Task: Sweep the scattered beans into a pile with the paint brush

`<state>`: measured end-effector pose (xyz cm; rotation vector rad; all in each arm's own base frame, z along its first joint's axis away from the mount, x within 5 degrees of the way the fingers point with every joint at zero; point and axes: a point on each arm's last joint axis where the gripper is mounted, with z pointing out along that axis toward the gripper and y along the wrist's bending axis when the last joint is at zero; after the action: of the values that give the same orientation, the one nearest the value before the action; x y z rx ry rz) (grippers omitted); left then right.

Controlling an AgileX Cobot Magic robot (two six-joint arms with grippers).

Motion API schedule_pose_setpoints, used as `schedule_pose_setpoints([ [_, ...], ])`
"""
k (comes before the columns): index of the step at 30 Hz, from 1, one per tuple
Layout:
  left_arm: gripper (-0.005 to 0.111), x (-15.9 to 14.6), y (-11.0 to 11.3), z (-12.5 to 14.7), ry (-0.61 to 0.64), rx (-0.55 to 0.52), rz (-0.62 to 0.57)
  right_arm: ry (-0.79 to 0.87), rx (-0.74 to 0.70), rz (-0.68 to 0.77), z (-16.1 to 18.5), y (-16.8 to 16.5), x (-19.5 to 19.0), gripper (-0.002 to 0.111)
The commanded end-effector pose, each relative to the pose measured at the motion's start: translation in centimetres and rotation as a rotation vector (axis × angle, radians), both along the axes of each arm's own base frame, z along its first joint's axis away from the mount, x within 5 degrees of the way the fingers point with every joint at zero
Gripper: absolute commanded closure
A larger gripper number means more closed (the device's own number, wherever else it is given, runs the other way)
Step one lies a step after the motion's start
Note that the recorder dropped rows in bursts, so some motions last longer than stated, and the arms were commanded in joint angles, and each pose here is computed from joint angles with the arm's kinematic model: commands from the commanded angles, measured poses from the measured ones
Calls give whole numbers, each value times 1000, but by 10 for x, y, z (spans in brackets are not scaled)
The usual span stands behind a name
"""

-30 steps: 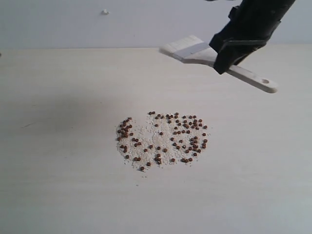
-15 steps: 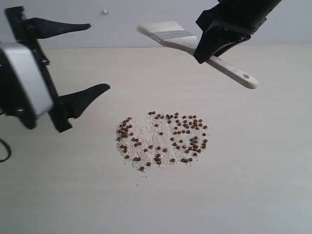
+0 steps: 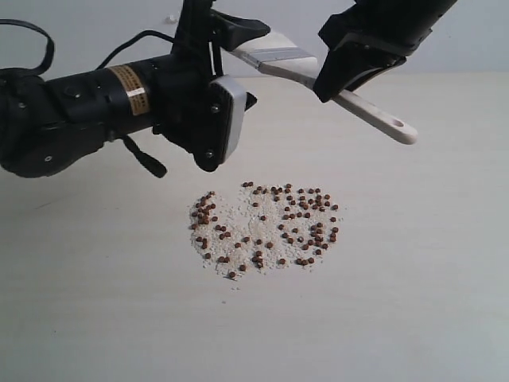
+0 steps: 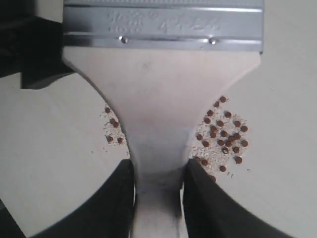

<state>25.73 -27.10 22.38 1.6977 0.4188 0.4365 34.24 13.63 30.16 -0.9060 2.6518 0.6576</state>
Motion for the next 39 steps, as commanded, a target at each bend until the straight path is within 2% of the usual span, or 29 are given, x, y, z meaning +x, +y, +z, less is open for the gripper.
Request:
schedule_pose_setpoints([
  [1,30,10,-15,-7,-20,33,0,-18,44,1,9,3,-1,108],
  [7,30,17,-26,-7,-38,31,-8,-20,46,6,9,3,-1,108],
  [10,37,20,-30,-8,-45,34,-13,-19,50,5,9,4,-1,108],
  [19,73,25,-33,-21,-28,78,-17,-19,50,5,9,4,-1,108],
  [24,98,25,-33,-22,-20,84,-13,-28,75,29,10,6,-2,107],
  [26,106,25,-33,-22,-20,84,-13,-32,110,43,12,8,-2,101],
  [28,107,25,-33,-22,-14,90,-10,-43,142,61,15,11,-3,89],
  [33,107,28,-30,-27,73,103,48,-155,154,54,34,11,5,44],
  [35,107,30,-27,-29,150,79,102,-209,158,44,44,11,8,37],
  [39,107,36,-21,-32,305,6,226,-353,141,28,62,9,15,38],
])
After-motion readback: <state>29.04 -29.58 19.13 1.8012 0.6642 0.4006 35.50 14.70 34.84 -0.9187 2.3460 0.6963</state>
